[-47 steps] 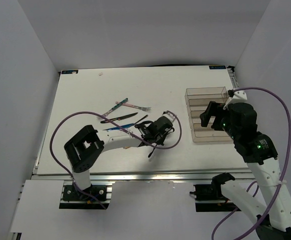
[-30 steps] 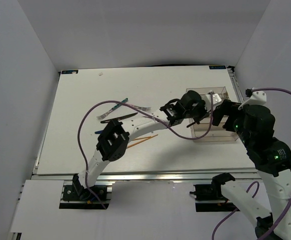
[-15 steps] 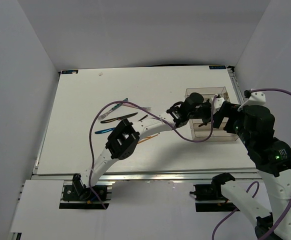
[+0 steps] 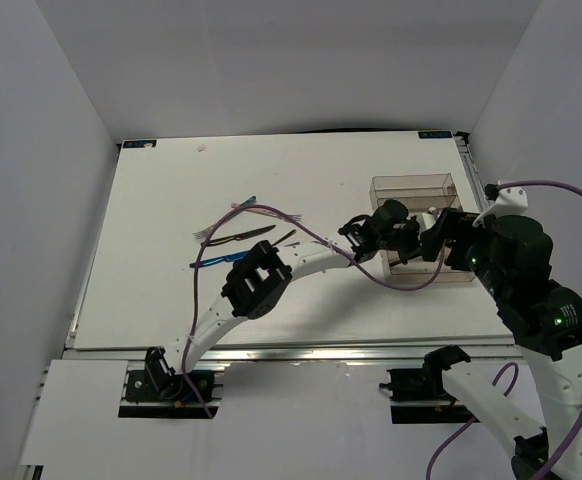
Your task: Sort the eating utensils into containers
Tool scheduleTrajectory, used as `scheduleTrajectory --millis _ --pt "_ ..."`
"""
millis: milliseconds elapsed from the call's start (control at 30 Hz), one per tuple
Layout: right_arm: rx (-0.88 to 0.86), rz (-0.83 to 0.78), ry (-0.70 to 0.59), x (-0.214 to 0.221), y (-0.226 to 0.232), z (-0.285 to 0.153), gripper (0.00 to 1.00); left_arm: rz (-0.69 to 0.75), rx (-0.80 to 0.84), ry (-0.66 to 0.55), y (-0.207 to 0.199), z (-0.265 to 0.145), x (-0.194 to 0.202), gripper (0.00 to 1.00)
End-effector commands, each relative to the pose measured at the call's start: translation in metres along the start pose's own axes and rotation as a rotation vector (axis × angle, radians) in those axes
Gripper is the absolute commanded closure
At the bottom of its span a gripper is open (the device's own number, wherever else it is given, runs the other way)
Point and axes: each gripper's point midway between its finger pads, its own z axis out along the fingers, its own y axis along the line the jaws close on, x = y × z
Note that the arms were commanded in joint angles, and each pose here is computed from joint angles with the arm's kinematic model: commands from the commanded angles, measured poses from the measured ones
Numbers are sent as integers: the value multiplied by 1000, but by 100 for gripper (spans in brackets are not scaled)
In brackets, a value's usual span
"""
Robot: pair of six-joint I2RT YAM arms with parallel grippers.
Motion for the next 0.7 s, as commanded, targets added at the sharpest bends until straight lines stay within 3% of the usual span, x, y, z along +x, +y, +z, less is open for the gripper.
scheduleTrajectory --millis 0,167,333,567,600,667 --pt "-46 -12 -13 -1 8 3 11 37 15 20 -5 -6 -6 100" --pt "-48 -20 6 5 9 8 11 29 41 12 -12 -8 -12 91" --pt "-41 -24 -2 1 8 6 11 3 22 -21 -12 -12 -30 36" --pt "-42 -5 -41 -14 9 -3 11 -43 -148 -137 11 -43 -87 18" --pt "-40 -1 -52 -16 8 -5 11 -57 -228 -146 25 -54 -98 2" --pt "-39 8 -62 -18 8 -5 11 -119 -322 -145 40 -72 -104 2"
